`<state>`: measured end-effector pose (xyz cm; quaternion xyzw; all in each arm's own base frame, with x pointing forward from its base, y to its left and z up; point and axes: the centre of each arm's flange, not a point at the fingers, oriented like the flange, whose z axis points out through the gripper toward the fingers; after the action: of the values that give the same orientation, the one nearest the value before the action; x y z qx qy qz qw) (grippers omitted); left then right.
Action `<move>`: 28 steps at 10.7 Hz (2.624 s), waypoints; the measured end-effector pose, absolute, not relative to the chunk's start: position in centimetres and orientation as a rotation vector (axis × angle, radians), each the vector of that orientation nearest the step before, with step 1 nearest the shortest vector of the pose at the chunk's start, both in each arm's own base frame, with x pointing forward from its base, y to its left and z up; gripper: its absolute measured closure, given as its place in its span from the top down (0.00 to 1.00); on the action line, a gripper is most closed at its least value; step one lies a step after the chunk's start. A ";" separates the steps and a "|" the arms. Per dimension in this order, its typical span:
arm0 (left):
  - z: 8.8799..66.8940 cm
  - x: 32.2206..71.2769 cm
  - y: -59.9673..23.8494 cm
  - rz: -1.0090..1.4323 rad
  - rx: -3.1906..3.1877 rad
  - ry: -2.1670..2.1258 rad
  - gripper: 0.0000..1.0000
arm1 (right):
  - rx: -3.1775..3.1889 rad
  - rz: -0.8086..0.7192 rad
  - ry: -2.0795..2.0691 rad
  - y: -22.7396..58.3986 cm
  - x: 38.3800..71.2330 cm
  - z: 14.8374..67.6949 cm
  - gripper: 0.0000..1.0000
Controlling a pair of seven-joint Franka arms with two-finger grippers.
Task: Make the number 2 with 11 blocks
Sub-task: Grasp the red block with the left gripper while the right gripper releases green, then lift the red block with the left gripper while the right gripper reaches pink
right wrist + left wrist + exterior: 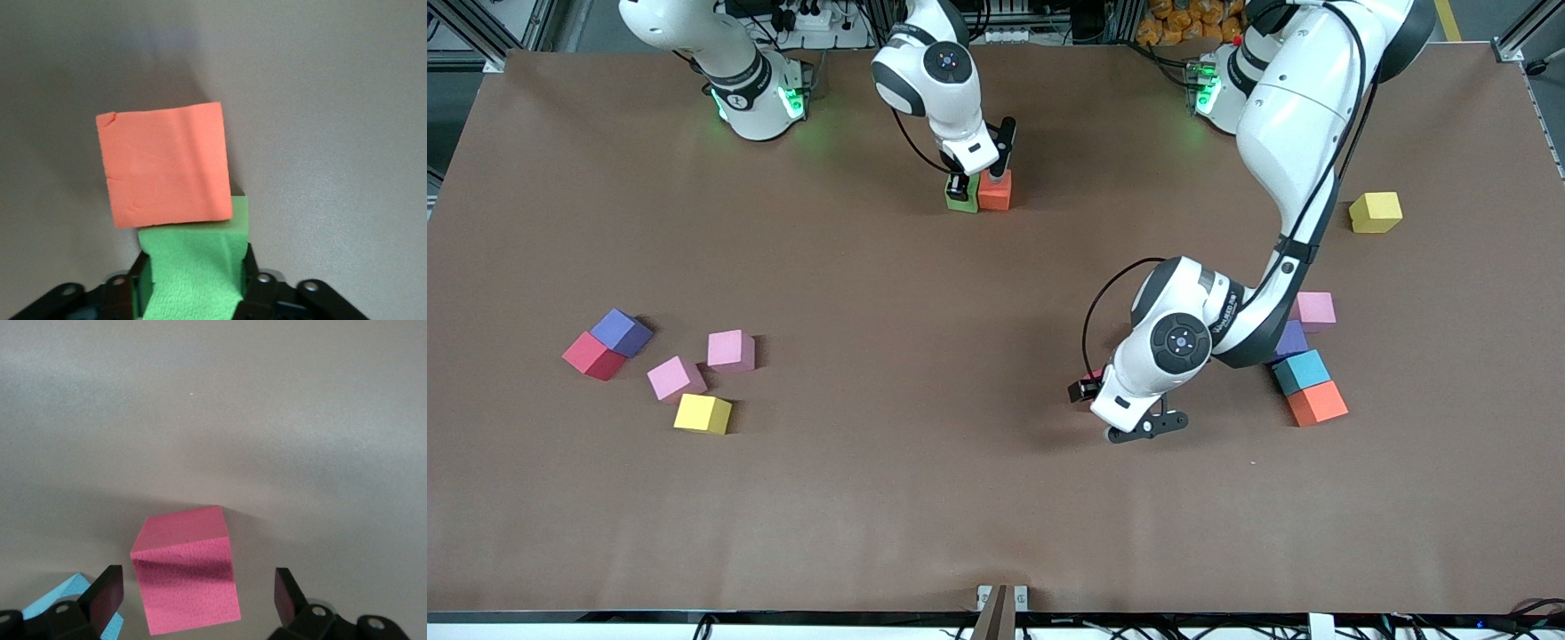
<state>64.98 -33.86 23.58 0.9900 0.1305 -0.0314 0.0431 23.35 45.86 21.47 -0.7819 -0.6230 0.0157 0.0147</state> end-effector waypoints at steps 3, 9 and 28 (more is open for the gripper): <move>23.0 64.8 -33.9 -0.113 3.021 0.489 1.00 | -2.435 0.040 -1.936 45.9 23.5 21.5 1.00; 21.0 64.1 -33.1 -0.103 3.115 0.466 1.00 | -2.481 0.122 -1.832 42.5 29.6 27.6 1.00; 25.1 61.2 -37.1 -0.110 3.102 0.212 0.54 | -3.033 0.110 -0.782 -7.7 62.3 26.0 1.00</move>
<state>61.22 -37.09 25.11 0.9969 0.0682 -0.0355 0.0154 62.27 -7.71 25.98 -0.9677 -0.2496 0.0350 0.0035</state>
